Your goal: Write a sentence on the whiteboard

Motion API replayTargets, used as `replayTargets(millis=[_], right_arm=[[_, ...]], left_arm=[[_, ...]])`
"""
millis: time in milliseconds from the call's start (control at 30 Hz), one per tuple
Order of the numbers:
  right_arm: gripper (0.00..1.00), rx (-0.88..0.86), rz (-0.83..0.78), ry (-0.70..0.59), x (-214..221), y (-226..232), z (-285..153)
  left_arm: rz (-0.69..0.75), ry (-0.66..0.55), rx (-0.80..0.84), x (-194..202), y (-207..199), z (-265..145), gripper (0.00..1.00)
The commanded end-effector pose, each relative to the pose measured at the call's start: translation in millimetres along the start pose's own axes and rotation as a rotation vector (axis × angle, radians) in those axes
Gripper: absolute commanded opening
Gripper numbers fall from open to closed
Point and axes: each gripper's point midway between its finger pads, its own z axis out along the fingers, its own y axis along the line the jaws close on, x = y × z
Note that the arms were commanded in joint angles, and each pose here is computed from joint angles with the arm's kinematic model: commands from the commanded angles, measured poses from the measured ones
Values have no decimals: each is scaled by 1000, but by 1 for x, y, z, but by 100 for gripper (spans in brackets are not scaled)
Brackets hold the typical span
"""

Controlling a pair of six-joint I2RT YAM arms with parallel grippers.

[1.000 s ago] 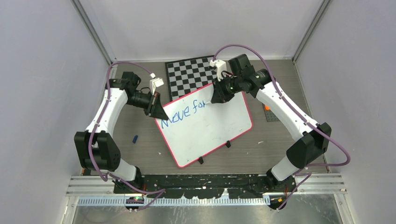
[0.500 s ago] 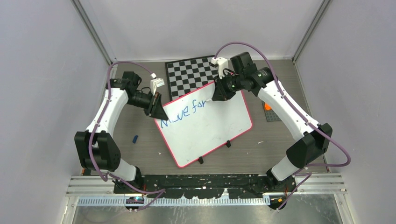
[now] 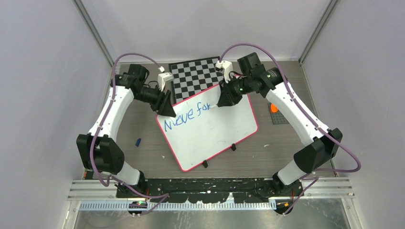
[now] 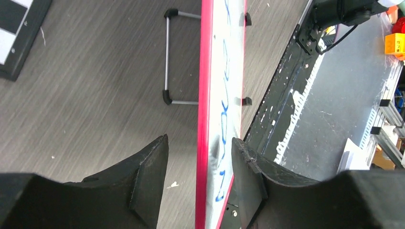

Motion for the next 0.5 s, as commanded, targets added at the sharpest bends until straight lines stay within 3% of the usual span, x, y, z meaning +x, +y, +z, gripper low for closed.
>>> replayTargets(millis=[0,100,200,467], right_arm=[[0,-26,-82,-74,-18,19,-28],[0,-11,-84,-71,-17,16,-28],[0,4,-92,-63,-15,12,-28],[0,67,-133,-51,-11,-1,-30]], left_arm=[[38,-37,14,-29,-2,11,53],[27,-29,47,-38,-2,24,53],[22,-25,67,-46,-2,34,46],[62,44,124,-41,-7,50,8]])
